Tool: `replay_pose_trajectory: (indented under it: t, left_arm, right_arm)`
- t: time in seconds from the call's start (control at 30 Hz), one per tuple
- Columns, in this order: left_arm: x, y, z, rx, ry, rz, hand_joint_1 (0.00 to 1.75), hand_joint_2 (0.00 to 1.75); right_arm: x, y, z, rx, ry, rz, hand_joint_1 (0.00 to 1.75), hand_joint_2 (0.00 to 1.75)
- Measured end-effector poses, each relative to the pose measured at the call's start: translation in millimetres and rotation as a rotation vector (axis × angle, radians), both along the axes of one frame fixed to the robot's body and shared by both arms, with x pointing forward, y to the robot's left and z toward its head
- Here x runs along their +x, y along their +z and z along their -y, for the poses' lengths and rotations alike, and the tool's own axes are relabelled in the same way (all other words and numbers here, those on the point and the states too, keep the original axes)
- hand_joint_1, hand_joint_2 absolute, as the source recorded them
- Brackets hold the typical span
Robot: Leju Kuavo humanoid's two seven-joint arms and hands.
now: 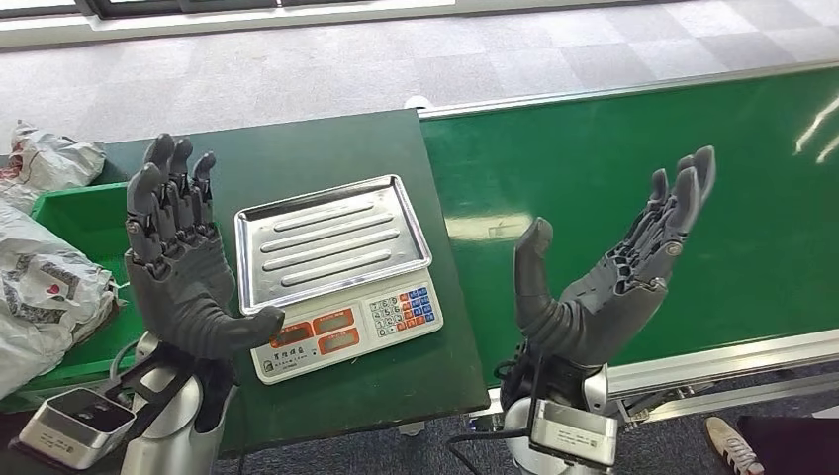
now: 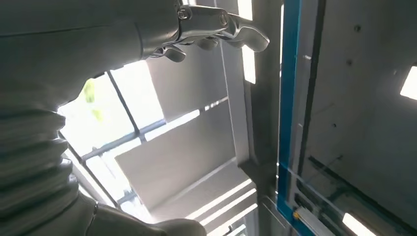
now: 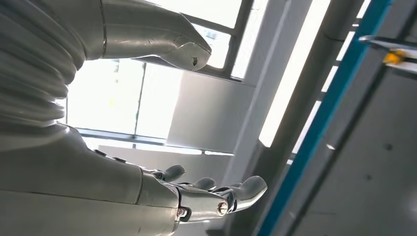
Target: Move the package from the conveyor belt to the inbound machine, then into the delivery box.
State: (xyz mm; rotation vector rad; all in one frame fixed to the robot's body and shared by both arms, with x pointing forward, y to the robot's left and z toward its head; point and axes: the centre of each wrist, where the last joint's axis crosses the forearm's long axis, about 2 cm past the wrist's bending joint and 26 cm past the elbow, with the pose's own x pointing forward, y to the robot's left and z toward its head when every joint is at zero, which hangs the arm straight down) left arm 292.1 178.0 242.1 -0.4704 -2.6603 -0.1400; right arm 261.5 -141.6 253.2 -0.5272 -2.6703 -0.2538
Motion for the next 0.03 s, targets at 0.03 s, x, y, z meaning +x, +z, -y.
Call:
replay_pose_trajectory:
  t: [0.03]
  left_arm:
    - [-1.1,-1.5,2.4,-0.007,-0.017,-0.008,0.0,1.75]
  right_arm:
    - [-0.3,-1.4,-0.1,0.001,0.002,-0.011,0.0,1.75]
